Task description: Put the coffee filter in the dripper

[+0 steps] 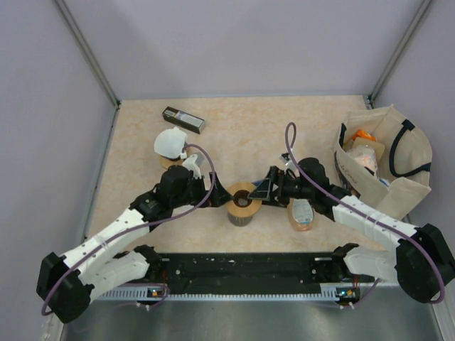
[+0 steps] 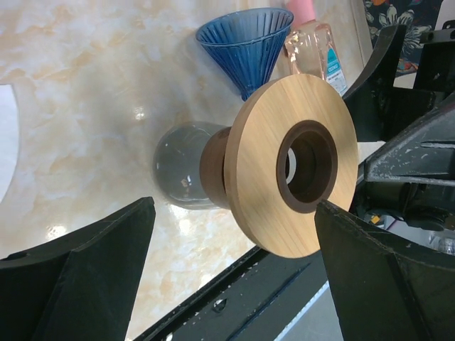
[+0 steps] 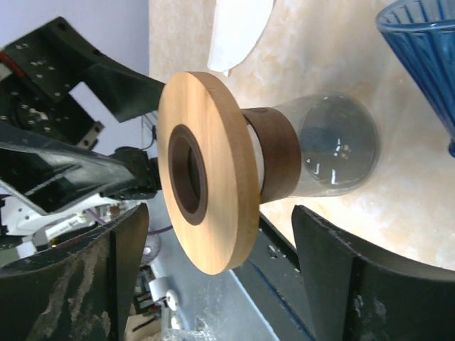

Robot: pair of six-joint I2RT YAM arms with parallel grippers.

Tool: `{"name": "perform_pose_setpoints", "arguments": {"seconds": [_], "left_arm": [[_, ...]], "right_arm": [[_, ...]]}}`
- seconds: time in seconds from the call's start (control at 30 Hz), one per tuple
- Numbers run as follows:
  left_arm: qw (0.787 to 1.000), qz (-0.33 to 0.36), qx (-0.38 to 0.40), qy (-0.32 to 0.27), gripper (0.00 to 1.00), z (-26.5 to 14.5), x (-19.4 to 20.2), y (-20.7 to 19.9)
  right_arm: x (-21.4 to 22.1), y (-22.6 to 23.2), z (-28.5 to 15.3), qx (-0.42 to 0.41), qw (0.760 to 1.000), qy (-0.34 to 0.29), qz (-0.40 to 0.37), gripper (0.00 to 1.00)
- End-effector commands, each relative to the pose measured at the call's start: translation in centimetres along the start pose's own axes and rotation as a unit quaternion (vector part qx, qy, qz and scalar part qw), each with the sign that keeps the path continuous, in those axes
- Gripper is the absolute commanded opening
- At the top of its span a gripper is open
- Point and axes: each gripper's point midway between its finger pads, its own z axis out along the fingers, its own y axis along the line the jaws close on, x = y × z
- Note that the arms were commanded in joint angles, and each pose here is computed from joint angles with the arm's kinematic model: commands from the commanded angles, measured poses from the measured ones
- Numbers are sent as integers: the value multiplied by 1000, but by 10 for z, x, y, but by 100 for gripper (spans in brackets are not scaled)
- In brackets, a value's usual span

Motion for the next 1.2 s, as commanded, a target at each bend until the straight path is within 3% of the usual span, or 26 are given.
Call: {"name": "perform_pose_setpoints", "arguments": {"seconds": [0.0, 0.07, 0.43, 0.83, 1.17], "left_arm": [[998, 13, -21, -50, 99, -19, -17, 2], [998, 14, -34, -60, 99, -26, -16, 8], [983, -17, -124, -134, 99, -61, -19, 48], [940, -73, -261, -207, 99, -89, -24, 104], [915, -102, -319, -223, 99, -94, -27, 126]], "right_arm": [[-16, 22, -8, -9, 997, -32, -64, 86], [-19, 21, -12, 0, 996, -44, -76, 99], [-53, 24, -35, 55, 977, -133, -154, 99], [-92, 7, -56, 129, 953, -210, -176, 99], [-125, -8, -65, 180, 937, -223, -202, 99]]}}
